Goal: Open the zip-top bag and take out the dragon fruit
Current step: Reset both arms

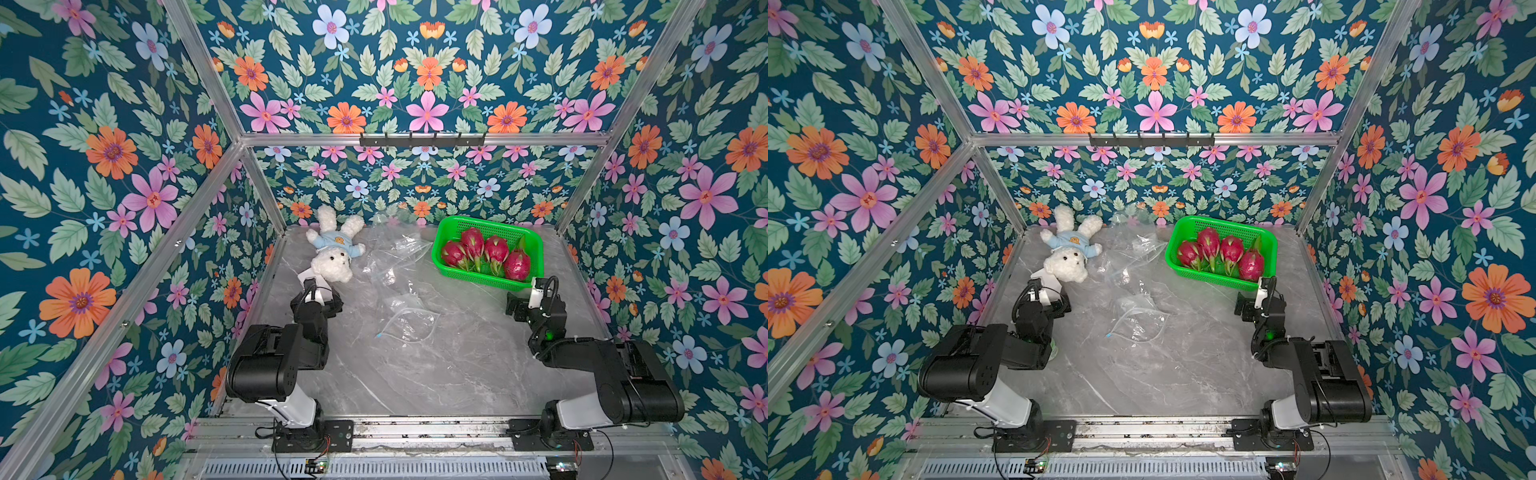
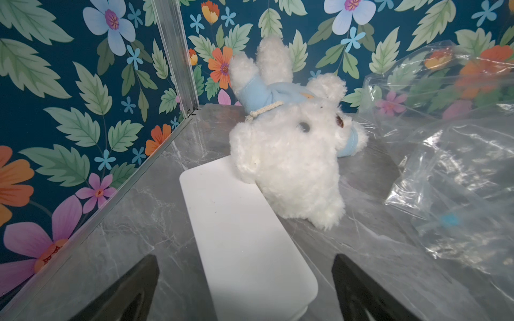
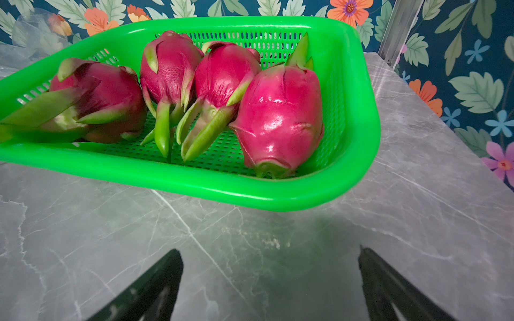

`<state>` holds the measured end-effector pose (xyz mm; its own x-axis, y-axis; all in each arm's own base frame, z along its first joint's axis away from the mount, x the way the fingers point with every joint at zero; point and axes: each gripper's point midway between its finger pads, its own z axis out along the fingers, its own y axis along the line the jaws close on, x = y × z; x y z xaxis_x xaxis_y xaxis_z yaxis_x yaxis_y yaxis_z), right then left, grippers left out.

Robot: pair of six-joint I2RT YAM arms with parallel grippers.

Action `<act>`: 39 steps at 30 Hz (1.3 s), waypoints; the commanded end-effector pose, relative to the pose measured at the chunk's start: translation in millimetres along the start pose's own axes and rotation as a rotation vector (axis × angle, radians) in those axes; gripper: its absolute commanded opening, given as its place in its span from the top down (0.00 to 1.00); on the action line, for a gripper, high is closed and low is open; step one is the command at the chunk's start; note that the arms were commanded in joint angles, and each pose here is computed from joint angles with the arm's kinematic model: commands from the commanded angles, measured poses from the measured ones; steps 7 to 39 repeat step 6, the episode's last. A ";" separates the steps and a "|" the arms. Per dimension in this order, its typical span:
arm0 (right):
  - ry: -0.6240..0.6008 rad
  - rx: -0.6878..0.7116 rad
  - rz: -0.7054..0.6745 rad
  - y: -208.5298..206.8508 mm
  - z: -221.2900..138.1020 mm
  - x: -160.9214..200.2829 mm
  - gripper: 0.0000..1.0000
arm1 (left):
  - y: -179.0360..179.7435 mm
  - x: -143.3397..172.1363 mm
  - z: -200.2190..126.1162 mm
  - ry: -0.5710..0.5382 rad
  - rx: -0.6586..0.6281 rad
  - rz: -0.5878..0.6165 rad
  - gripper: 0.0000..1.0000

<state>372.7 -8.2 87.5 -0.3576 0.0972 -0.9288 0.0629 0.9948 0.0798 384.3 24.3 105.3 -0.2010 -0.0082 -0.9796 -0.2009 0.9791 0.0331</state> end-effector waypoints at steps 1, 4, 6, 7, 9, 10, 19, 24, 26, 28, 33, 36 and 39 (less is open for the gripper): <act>-0.042 -0.008 -0.014 2.2 0.2 -11.0 0.01 | 0.9 -6.0 0.1 -0.022 -0.004 0.002 0.01; -0.043 -0.007 -0.013 1.8 0.2 -11.2 0.01 | 0.0 -5.3 1.2 -0.017 0.002 0.001 0.01; -0.042 -0.007 -0.013 1.9 0.3 -10.9 0.01 | -0.1 -5.8 -0.7 -0.024 0.003 0.007 0.01; -0.042 -0.007 -0.013 1.9 0.3 -10.9 0.01 | -0.1 -5.8 -0.7 -0.024 0.003 0.007 0.01; -0.042 -0.007 -0.013 1.9 0.3 -10.9 0.01 | -0.1 -5.8 -0.7 -0.024 0.003 0.007 0.01; -0.042 -0.007 -0.013 1.9 0.3 -10.9 0.01 | -0.1 -5.8 -0.7 -0.024 0.003 0.007 0.01; -0.042 -0.007 -0.013 1.9 0.3 -10.9 0.01 | -0.1 -5.8 -0.7 -0.024 0.003 0.007 0.01; -0.042 -0.007 -0.013 1.9 0.3 -10.9 0.01 | -0.1 -5.8 -0.7 -0.024 0.003 0.007 0.01; -0.042 -0.007 -0.013 1.9 0.3 -10.9 0.01 | -0.1 -5.8 -0.7 -0.024 0.003 0.007 0.01; -0.042 -0.007 -0.013 1.9 0.3 -10.9 0.01 | -0.1 -5.8 -0.7 -0.024 0.003 0.007 0.01; -0.042 -0.007 -0.013 1.9 0.3 -10.9 0.01 | -0.1 -5.8 -0.7 -0.024 0.003 0.007 0.01; -0.042 -0.007 -0.013 1.9 0.3 -10.9 0.01 | -0.1 -5.8 -0.7 -0.024 0.003 0.007 0.01; -0.042 -0.007 -0.013 1.9 0.3 -10.9 0.01 | -0.1 -5.8 -0.7 -0.024 0.003 0.007 0.01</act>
